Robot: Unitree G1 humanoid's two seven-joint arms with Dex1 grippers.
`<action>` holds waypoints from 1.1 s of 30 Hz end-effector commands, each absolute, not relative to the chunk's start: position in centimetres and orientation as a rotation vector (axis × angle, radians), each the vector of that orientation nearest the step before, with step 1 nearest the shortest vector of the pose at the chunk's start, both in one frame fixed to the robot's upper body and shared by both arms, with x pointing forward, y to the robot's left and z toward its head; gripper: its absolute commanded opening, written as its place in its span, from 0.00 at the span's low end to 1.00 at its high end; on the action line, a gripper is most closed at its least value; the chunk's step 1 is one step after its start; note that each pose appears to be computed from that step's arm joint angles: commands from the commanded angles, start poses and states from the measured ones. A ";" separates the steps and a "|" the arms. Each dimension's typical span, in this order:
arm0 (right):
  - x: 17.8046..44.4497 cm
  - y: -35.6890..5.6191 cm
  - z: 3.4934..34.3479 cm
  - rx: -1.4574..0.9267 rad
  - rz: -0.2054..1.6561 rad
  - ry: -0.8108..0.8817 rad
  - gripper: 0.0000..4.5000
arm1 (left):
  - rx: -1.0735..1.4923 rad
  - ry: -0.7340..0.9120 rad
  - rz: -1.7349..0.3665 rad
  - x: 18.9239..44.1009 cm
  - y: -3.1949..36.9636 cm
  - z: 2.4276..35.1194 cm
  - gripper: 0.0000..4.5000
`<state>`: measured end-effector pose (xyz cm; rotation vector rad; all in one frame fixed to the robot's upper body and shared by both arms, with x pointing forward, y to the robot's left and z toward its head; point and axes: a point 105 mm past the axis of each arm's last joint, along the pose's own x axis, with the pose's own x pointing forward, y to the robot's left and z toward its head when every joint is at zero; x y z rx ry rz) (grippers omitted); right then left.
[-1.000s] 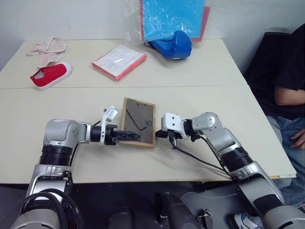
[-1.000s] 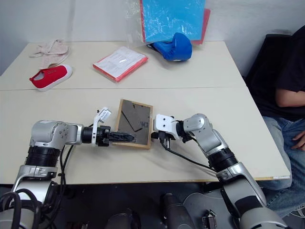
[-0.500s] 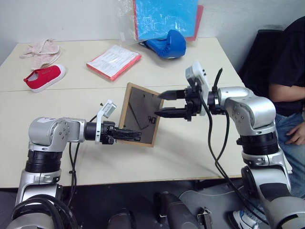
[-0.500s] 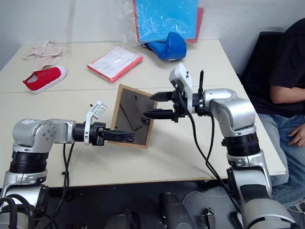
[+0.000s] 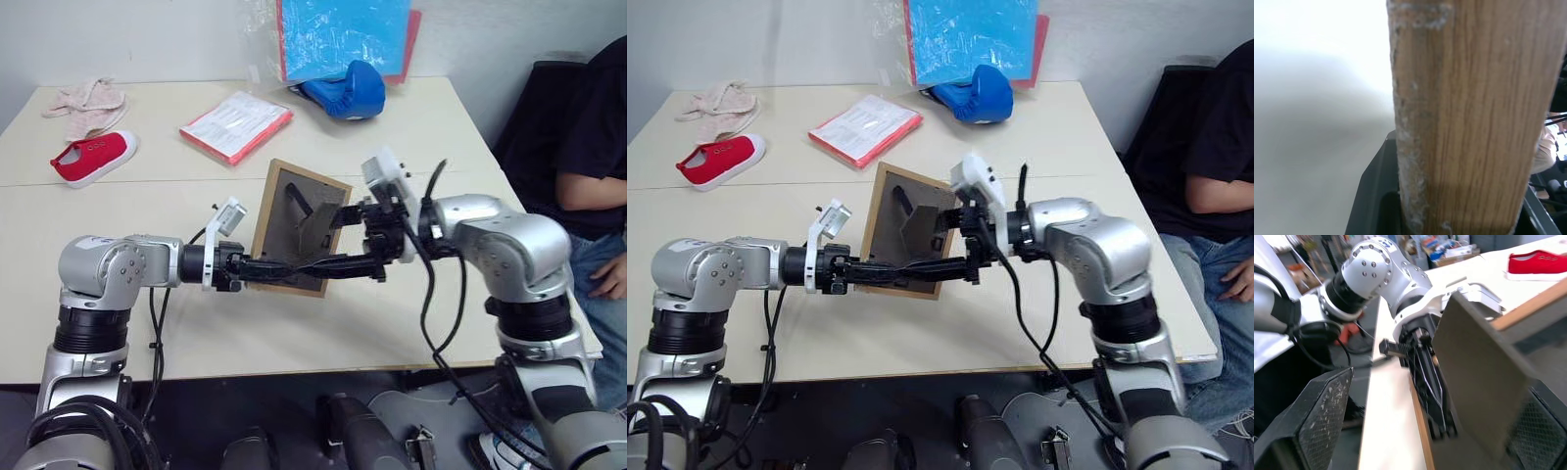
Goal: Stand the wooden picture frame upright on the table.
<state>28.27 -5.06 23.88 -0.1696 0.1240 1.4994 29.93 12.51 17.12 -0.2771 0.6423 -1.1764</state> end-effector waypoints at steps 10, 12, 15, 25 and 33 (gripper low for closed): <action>33.2 -9.9 21.8 -1.464 0.883 -0.769 1.00 | -0.286 0.551 -1.217 30.1 12.9 19.8 0.26; 33.0 -8.7 21.1 -1.599 0.848 -0.986 1.00 | -0.307 0.555 -1.232 30.1 12.7 20.1 0.26; 33.7 -7.0 21.7 -1.583 0.739 -1.198 1.00 | -0.317 0.573 -1.258 29.8 12.3 20.2 0.26; 36.4 -3.1 22.7 -1.566 0.566 -1.423 0.59 | -0.337 0.585 -1.288 29.1 12.3 20.7 0.26; 35.6 -2.8 23.8 -1.513 0.600 -1.526 0.28 | -0.328 0.539 -1.177 28.8 16.2 22.5 0.68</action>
